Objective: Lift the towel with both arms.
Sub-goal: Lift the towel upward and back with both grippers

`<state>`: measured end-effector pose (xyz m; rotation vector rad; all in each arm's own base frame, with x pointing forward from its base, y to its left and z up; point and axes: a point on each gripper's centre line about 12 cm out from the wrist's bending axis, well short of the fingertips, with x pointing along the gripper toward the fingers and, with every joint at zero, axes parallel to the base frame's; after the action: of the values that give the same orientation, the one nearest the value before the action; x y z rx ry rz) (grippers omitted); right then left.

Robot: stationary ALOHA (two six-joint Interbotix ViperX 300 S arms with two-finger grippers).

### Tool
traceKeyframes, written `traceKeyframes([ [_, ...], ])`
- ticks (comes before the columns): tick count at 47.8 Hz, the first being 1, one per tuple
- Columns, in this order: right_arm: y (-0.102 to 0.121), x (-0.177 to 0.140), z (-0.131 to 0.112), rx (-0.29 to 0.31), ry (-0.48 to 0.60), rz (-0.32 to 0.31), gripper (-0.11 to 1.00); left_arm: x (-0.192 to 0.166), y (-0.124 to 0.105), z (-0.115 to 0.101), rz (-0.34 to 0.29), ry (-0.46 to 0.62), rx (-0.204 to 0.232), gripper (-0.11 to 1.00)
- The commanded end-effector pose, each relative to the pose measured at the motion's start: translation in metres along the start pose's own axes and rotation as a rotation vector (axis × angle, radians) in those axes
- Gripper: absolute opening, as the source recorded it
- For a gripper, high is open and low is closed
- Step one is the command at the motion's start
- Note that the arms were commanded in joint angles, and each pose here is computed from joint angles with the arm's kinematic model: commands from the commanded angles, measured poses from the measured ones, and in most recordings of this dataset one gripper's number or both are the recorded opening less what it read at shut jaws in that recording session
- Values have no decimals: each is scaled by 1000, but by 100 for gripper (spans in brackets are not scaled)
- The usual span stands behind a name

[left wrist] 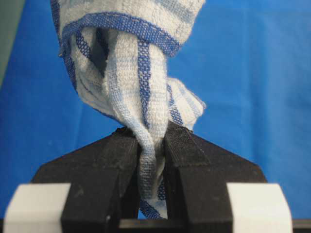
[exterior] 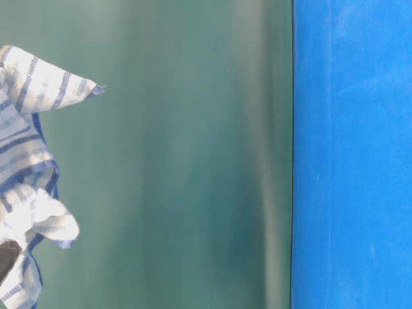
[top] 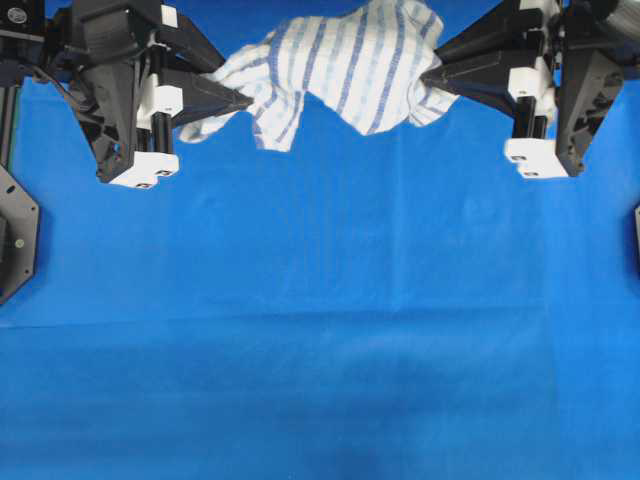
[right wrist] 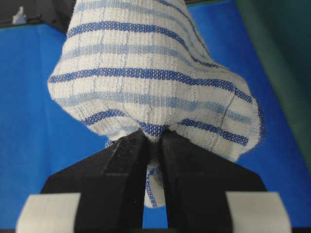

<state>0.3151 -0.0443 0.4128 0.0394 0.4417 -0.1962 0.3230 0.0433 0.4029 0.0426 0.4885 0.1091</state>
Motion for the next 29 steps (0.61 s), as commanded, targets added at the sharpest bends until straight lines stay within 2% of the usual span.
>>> traceKeyframes([
  [1,-1,-8,11,-4,-38,-1,12,-8,1,11,6,-44,21,7],
  [15,0,-11,17,-43,-96,4,13,-9,2,16,11,-88,28,9],
  [18,0,-11,17,-45,-96,4,14,-9,2,16,10,-98,26,22],
  [19,0,-11,17,-45,-93,4,18,-9,2,17,9,-102,23,28],
  [26,-1,-10,16,-53,-88,-1,58,-11,2,16,10,-105,26,73],
  [29,-1,-11,16,-56,-87,-4,68,-13,2,16,10,-110,26,86],
])
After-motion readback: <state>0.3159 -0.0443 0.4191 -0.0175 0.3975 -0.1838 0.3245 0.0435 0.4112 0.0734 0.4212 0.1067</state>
